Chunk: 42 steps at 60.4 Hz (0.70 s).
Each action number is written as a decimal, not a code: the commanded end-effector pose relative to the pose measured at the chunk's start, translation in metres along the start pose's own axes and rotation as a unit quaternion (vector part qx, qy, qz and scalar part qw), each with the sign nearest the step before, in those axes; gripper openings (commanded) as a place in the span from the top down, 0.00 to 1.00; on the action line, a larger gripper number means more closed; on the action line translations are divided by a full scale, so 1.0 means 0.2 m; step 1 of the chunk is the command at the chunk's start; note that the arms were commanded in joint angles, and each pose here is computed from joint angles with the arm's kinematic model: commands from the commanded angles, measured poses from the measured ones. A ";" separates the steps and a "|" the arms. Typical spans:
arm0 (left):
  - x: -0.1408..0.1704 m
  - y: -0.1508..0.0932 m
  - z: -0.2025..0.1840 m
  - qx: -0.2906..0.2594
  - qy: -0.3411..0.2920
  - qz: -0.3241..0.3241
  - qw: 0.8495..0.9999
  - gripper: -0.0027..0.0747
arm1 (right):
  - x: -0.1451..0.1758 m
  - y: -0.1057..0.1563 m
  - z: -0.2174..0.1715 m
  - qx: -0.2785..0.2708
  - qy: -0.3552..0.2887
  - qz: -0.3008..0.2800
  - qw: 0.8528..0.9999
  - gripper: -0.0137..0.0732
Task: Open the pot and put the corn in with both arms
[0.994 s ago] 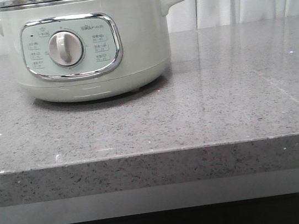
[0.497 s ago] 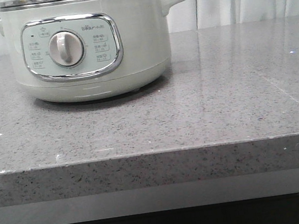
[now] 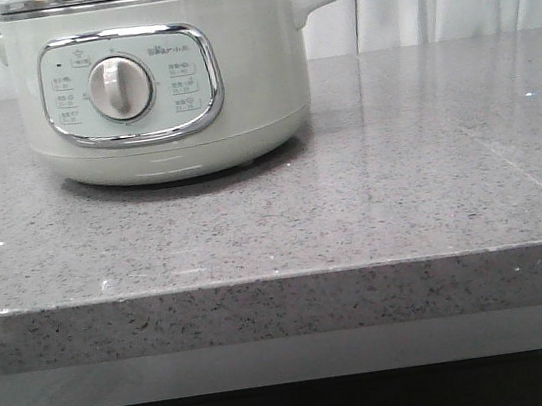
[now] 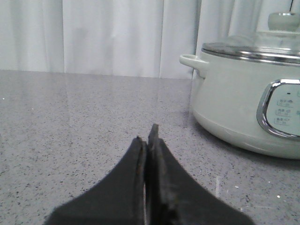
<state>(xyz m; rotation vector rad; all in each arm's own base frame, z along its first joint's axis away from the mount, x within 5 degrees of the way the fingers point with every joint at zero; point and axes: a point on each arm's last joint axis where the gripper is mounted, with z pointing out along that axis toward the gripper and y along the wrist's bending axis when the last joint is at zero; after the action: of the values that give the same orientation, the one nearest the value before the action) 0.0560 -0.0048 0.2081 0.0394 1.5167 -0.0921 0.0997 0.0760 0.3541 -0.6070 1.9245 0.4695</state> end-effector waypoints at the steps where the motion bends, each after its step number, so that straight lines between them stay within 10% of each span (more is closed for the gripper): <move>1: -0.03 0.01 -0.01 -0.010 -0.050 -0.009 0.999 0.99 | -0.07 0.00 -0.03 0.001 -0.049 -0.001 0.999 0.98; 42: -0.04 0.01 -0.01 -0.019 -0.058 -0.010 0.998 0.99 | -0.07 0.00 -0.03 0.000 -0.048 -0.001 0.999 0.98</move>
<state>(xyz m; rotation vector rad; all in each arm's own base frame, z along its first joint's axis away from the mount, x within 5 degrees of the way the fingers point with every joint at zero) 0.0559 -0.0029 0.2110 0.0079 1.4857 -0.0736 0.0997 0.0760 0.3540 -0.6073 1.9252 0.4694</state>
